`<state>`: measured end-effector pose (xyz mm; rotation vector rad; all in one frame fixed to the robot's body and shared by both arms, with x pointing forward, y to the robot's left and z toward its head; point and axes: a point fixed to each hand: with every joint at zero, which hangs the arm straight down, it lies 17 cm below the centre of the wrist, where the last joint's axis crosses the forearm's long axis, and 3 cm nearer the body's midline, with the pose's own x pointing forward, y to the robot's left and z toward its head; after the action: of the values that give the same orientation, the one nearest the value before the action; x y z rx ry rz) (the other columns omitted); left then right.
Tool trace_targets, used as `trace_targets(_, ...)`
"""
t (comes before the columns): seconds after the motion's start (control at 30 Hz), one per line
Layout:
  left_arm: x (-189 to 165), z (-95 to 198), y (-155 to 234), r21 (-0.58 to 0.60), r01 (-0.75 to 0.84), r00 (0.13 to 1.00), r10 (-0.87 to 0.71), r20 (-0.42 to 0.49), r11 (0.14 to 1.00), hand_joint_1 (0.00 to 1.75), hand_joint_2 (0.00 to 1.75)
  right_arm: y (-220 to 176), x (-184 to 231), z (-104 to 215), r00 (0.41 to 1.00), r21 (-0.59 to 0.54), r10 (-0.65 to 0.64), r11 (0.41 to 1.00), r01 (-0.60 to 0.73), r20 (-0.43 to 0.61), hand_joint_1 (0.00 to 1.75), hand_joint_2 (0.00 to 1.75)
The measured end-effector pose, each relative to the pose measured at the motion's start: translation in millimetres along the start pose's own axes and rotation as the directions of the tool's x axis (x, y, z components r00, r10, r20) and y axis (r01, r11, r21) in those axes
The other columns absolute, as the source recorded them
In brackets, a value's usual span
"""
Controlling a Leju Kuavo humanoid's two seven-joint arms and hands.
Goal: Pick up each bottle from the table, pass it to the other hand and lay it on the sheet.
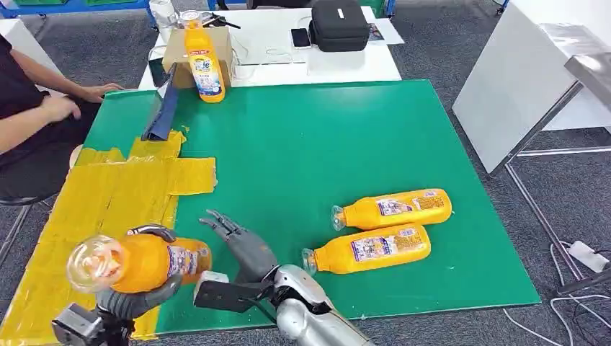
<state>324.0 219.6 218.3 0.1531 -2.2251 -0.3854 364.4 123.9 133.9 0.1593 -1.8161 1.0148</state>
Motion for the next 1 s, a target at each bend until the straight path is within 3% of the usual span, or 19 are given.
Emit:
trace_targets(0.07,1,-3,7,0.011,0.147,0.989,-0.147,0.012,0.989,1.75,1.75,-29,-1,0,1.000,-0.049,0.016,0.999,-0.016,0.001,0.00,1.75)
trace_targets(0.2,5,-5,13,0.019,0.219,0.975,-0.220,0.023,0.975,1.75,1.75,-70,-2,4,0.999,-0.127,0.049,0.991,-0.048,0.006,0.00,1.75)
trace_targets(0.3,-4,-3,17,0.013,0.363,0.932,-0.363,-0.014,0.932,1.75,1.75,-95,1,11,0.992,-0.210,0.128,0.970,-0.124,0.008,0.00,1.75)
trace_targets(0.4,-26,3,21,-0.056,0.701,0.707,-0.703,-0.076,0.711,1.75,1.75,-141,10,26,0.979,-0.311,0.203,0.932,-0.189,0.014,0.00,1.75)
trace_targets(0.47,-41,8,20,-0.115,0.820,0.553,-0.828,-0.091,0.561,1.75,1.75,-154,9,34,0.982,-0.312,0.188,0.934,-0.173,0.018,0.00,1.75)
trace_targets(0.53,-49,13,13,-0.143,0.854,0.492,-0.866,-0.090,0.500,1.75,1.75,-164,6,41,0.983,-0.318,0.184,0.933,-0.169,0.017,0.00,1.75)
trace_targets(0.87,-62,23,-6,-0.189,0.843,0.500,-0.863,-0.067,0.504,1.75,1.75,-184,7,54,0.978,-0.352,0.207,0.917,-0.186,0.021,0.00,1.75)
trace_targets(1.0,-89,36,-8,-0.304,0.863,0.403,-0.913,-0.070,0.404,1.75,1.75,-180,3,55,0.984,-0.313,0.177,0.936,-0.160,0.027,0.00,1.75)
